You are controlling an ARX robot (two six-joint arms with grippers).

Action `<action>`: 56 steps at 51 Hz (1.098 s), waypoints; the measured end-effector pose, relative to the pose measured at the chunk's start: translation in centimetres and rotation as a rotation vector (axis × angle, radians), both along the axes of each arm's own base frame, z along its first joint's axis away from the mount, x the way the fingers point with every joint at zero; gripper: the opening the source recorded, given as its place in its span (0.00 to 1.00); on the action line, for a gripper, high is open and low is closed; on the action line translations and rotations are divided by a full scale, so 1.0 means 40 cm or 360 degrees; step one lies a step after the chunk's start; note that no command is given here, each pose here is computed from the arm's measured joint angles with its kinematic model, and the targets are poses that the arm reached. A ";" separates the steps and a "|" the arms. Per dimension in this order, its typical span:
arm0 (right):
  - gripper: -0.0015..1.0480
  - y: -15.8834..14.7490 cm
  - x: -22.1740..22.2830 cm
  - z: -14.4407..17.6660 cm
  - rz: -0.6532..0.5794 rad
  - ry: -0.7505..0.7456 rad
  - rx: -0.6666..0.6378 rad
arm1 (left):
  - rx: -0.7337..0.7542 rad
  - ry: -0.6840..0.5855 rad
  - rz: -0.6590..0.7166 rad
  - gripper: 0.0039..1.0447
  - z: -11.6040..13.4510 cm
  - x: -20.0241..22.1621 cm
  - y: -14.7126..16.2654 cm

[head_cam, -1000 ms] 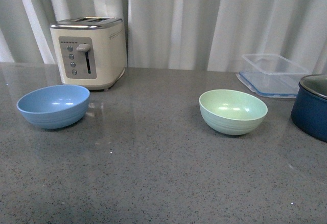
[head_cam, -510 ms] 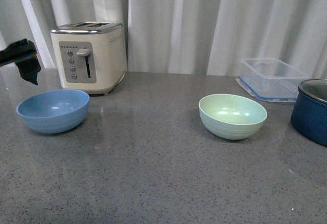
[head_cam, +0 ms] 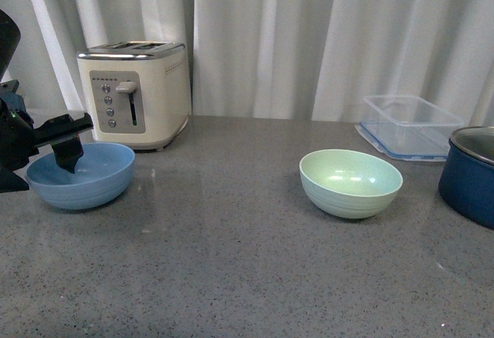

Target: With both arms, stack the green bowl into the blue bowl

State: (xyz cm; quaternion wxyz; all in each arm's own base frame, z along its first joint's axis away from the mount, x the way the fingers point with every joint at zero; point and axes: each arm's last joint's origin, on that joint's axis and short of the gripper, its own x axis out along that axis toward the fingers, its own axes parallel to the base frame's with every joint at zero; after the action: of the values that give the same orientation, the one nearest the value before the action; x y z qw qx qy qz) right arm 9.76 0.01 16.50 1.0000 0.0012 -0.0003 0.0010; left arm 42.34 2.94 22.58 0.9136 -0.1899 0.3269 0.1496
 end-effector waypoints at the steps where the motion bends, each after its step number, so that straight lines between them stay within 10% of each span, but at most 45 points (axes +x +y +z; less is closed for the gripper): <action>1: 0.90 0.000 0.000 0.000 0.0000 0.0000 0.0000 | 0.0000 0.0004 0.0000 0.54 -0.002 0.001 0.000; 17: 0.90 0.000 0.000 0.000 0.0000 0.0000 -0.0001 | -0.0041 -0.0005 -0.0015 0.03 -0.002 -0.004 -0.010; 38: 0.90 0.000 0.000 0.000 0.0000 0.0000 -0.0001 | -0.0063 -0.0157 -0.0322 0.03 0.097 0.003 -0.205; 56: 0.90 0.000 0.000 0.000 0.0000 0.0000 0.0000 | -0.0028 -0.0030 -0.0505 0.03 0.031 0.053 -0.354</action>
State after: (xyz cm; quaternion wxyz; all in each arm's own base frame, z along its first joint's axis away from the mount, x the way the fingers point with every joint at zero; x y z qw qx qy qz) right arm 9.76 0.01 16.50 1.0000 0.0012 -0.0003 0.0010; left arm 44.46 -11.23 23.81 0.9270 -0.1454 0.3456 -0.0011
